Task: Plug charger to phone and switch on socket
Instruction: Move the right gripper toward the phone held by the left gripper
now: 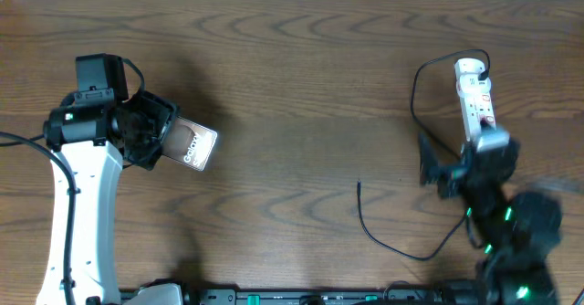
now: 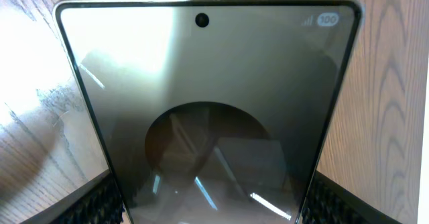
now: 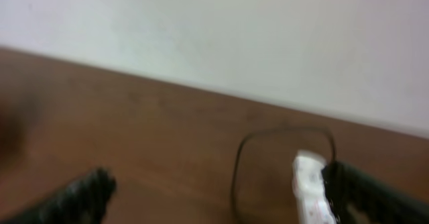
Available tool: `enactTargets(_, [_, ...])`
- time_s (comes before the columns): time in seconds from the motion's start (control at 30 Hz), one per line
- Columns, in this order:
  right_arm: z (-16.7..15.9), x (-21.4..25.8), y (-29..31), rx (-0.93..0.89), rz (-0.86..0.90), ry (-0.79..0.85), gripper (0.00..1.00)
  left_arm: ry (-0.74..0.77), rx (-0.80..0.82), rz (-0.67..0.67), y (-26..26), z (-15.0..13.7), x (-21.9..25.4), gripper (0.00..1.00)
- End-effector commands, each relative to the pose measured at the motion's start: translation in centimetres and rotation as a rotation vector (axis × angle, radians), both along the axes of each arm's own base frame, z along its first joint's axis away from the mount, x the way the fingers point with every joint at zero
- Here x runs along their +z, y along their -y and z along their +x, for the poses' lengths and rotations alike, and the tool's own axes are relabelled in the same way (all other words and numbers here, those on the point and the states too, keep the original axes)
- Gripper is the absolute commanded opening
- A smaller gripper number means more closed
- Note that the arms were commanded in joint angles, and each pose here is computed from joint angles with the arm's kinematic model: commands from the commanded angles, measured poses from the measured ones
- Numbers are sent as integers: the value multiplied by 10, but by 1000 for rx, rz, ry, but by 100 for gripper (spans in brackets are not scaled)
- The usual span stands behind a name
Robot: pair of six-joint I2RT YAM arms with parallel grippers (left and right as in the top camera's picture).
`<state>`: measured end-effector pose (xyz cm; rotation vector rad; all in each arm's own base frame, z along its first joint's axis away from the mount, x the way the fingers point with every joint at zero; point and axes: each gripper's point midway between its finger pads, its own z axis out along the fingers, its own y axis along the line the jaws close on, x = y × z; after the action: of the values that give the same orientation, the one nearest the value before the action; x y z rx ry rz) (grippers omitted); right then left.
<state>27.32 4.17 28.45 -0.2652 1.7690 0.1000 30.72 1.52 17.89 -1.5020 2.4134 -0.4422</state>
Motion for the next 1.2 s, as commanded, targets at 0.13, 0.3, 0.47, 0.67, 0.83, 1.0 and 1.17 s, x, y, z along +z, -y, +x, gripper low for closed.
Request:
enactTargets(0.13, [50, 60, -45, 213, 132, -301, 99, 3, -9, 18, -2, 2, 0, 7])
enactTargets(0.3, [66, 80, -95, 513, 291, -501, 99, 4, -10, 14, -2, 2, 0, 7])
enactTargets(0.47, [76, 82, -130, 798, 482, -611, 99, 4, -11, 10, -1, 2, 0, 7])
enactTargets(0.67, [93, 49, -149, 941, 646, -750, 99, -1, 37, -17, 0, 2, 1, 7])
enactTargets(0.83, [110, 3, -171, 974, 694, -871, 99, -6, 89, -84, 7, 3, 2, 7])
enactTargets(1.0, [119, -32, -203, 1036, 675, -912, 99, -17, 155, -139, 12, 3, 3, 8])
enactTargets(1.17, [112, -50, -238, 1111, 640, -934, 99, -34, 231, -212, 18, 3, 4, 7])
